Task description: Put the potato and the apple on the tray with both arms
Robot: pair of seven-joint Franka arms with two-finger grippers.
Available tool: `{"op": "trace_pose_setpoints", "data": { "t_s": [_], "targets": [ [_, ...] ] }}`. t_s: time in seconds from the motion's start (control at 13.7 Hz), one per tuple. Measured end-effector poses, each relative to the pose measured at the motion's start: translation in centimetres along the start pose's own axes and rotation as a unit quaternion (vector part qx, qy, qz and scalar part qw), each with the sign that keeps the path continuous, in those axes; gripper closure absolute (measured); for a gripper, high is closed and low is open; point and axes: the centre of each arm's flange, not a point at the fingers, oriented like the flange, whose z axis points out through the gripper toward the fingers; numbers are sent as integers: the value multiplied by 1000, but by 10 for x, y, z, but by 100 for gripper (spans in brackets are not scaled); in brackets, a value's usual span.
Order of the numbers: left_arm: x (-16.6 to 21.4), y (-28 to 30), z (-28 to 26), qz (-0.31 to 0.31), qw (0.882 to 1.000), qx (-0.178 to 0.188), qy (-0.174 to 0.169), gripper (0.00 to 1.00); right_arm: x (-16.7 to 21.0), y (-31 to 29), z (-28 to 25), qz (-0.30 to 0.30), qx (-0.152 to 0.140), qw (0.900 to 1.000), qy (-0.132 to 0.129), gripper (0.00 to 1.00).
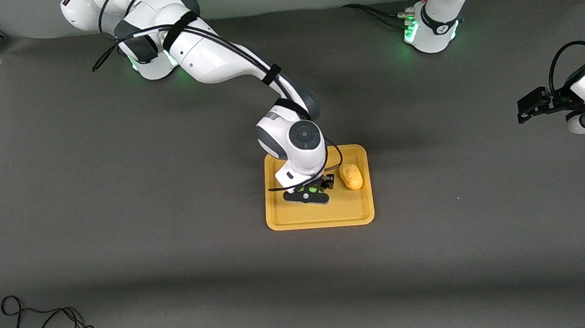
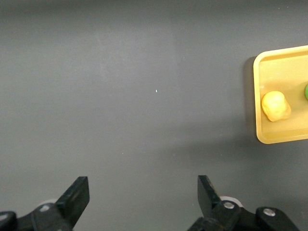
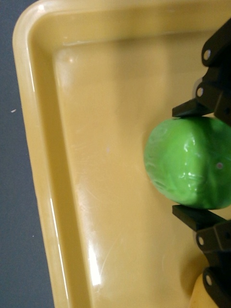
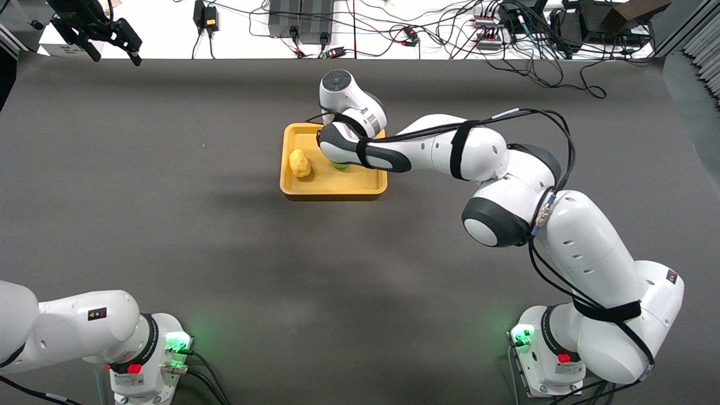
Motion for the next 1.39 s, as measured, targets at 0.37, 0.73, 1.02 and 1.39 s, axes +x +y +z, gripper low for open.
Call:
{"op": "trace_pose_setpoints", "data": {
  "t_s": [0.37, 0.73, 1.02, 1.39],
  "targets": [
    [0, 10, -4, 9, 1000, 0, -2, 0, 14, 3, -45, 8, 0, 1000, 4, 0],
    [1, -8, -2, -7, 1000, 2, -2, 0, 51, 46, -217, 44, 0, 999, 8, 0],
    [1, -10, -3, -9, 1000, 2, -1, 0, 88, 140, -320, -21, -23, 999, -13, 0],
    [2, -5, -7, 31, 1000, 1, 3, 0, 117, 291, -389, -93, -38, 994, -42, 0]
  ]
}}
